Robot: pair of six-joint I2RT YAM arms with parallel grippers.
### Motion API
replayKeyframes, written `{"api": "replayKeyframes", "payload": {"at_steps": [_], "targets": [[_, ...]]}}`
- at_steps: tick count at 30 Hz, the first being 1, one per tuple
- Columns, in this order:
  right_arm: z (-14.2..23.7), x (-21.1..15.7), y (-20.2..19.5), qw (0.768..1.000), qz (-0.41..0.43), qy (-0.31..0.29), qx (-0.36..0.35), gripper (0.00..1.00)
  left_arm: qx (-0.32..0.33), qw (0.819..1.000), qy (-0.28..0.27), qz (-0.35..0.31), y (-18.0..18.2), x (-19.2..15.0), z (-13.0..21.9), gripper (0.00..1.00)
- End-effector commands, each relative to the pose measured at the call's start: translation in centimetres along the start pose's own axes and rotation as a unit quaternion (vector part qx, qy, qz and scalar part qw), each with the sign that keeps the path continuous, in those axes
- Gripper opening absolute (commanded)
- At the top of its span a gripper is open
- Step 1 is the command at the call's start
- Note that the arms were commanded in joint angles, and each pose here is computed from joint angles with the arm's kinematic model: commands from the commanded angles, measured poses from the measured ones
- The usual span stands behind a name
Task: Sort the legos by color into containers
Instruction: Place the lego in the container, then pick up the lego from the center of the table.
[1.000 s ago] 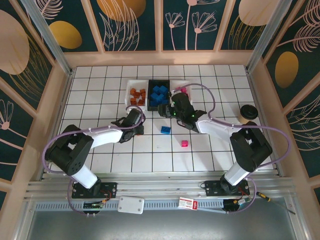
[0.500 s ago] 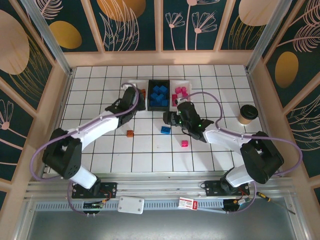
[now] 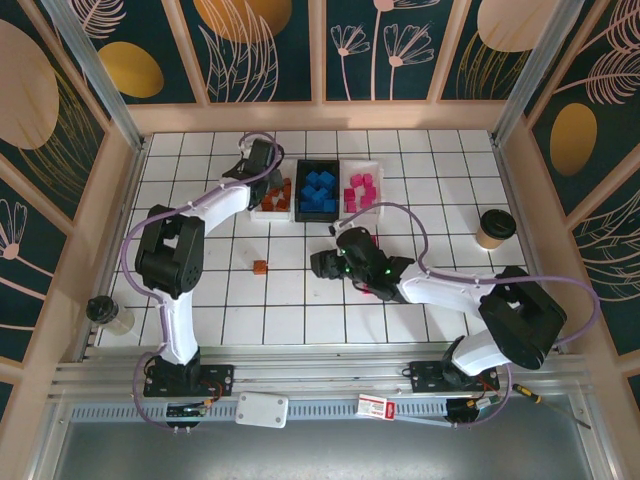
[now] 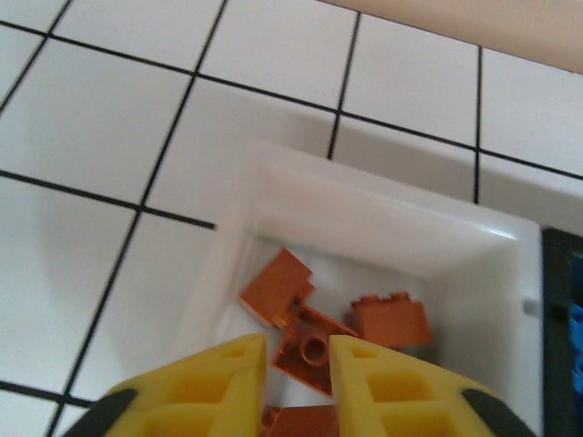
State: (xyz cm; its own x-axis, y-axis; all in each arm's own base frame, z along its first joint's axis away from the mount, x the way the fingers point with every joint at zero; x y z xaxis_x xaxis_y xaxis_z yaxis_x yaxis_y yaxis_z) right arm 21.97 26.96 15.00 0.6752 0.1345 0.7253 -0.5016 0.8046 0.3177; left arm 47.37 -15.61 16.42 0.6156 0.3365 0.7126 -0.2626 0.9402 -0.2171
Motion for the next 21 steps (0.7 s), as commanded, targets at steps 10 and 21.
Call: {"api": "replayKeyframes", "payload": {"at_steps": [10,21], "targets": [[-4.2,0.1,6.1,0.995,0.074,0.02,0.068,0.69,-0.123,0.989,-0.067,0.053,-0.1,4.8,11.1,0.76],[-10.6,-1.0,9.7,0.989,0.108,0.054,0.081,0.76,-0.215,0.968,-0.066,0.111,5.9,-1.4,19.7,0.99]]}}
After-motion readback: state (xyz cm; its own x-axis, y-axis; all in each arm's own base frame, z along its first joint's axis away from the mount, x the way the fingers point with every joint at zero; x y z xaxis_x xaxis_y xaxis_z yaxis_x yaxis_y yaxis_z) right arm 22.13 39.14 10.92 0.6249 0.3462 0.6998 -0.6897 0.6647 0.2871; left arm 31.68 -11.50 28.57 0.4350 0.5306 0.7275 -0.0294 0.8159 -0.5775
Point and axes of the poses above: each hand's point on the last joint's axis, 136 mm out from that joint toward the fingers, its own z axis back along the fingers, its own y axis along the line the jaws close on, x = y × z, the point moved 7 cm from there along z, back along the fingers, and after that the axes turned 3 degrees about z, right-handed, at the moved point
